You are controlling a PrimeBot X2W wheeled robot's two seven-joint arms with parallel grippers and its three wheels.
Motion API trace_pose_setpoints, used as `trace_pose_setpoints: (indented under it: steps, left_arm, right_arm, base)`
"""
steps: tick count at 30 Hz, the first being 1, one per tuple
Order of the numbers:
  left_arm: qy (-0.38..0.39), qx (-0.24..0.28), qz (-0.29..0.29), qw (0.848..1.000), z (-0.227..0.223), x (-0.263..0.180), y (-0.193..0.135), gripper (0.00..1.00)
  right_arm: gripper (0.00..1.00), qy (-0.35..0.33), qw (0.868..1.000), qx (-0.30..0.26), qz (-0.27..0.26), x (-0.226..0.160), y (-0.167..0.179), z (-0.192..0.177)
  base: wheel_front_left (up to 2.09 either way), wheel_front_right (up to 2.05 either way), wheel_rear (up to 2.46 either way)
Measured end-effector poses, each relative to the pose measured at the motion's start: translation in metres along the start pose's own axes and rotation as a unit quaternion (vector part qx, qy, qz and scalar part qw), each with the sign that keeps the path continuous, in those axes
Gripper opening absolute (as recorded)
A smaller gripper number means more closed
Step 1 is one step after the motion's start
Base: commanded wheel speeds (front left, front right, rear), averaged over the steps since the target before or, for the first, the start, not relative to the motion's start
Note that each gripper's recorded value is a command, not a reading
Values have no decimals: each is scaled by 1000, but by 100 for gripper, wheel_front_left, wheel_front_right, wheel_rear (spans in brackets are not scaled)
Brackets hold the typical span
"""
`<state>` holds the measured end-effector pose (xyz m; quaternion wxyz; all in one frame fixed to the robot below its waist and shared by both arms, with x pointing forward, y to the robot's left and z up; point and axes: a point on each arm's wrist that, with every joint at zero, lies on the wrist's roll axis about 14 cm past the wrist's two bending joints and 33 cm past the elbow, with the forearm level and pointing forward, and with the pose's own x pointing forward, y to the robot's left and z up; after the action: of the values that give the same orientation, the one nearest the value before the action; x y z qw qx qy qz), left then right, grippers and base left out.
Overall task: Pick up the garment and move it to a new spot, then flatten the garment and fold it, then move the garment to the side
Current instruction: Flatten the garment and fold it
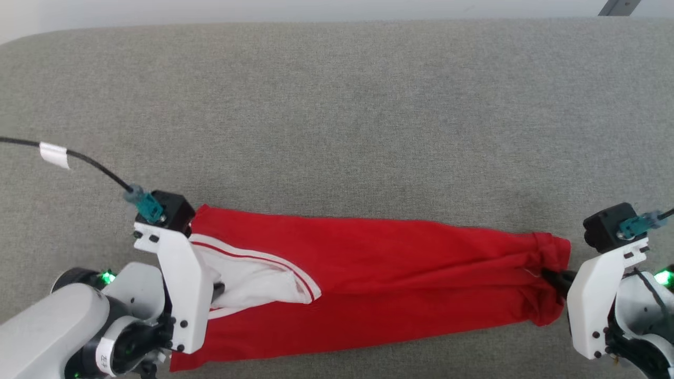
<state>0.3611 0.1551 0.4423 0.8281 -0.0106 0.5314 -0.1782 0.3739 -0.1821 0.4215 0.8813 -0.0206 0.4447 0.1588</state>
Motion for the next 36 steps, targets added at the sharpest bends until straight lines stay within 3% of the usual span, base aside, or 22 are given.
trace_pose_setpoints:
  steps: [1,2,3,4,9,17,26,36]
  left_arm:
    - [7,-6,0,1000,-5,4,1,0]
    - [11,-8,1,1000,-9,7,3,42]
    - [11,-11,2,1000,-10,9,5,78]
    - [10,-16,-1,1000,-11,12,6,100]
    - [-20,-35,0,999,-4,19,13,100]
    - [-166,-41,4,985,35,2,25,100]
    - [-303,-50,37,951,43,-23,49,100]
    - [-388,-85,84,914,22,-42,80,100]
  right_arm:
    - [49,3,1000,4,2,2,1,-3]
    - [100,7,1000,8,2,3,1,-5]
    - [100,12,1000,10,3,5,1,-8]
    - [100,14,1000,14,3,6,1,-9]
    - [100,4,1000,28,1,5,0,-2]
    - [100,-17,998,60,-8,-13,-10,9]
    - [100,13,995,94,-10,-6,-16,-6]
    - [100,72,993,92,7,28,-8,-28]
  base:
    - [0,0,0]
    - [0,0,0]
    - [0,0,0]
    - [0,0,0]
    - [0,0,0]
    - [0,0,0]
    - [0,0,0]
    - [0,0,0]
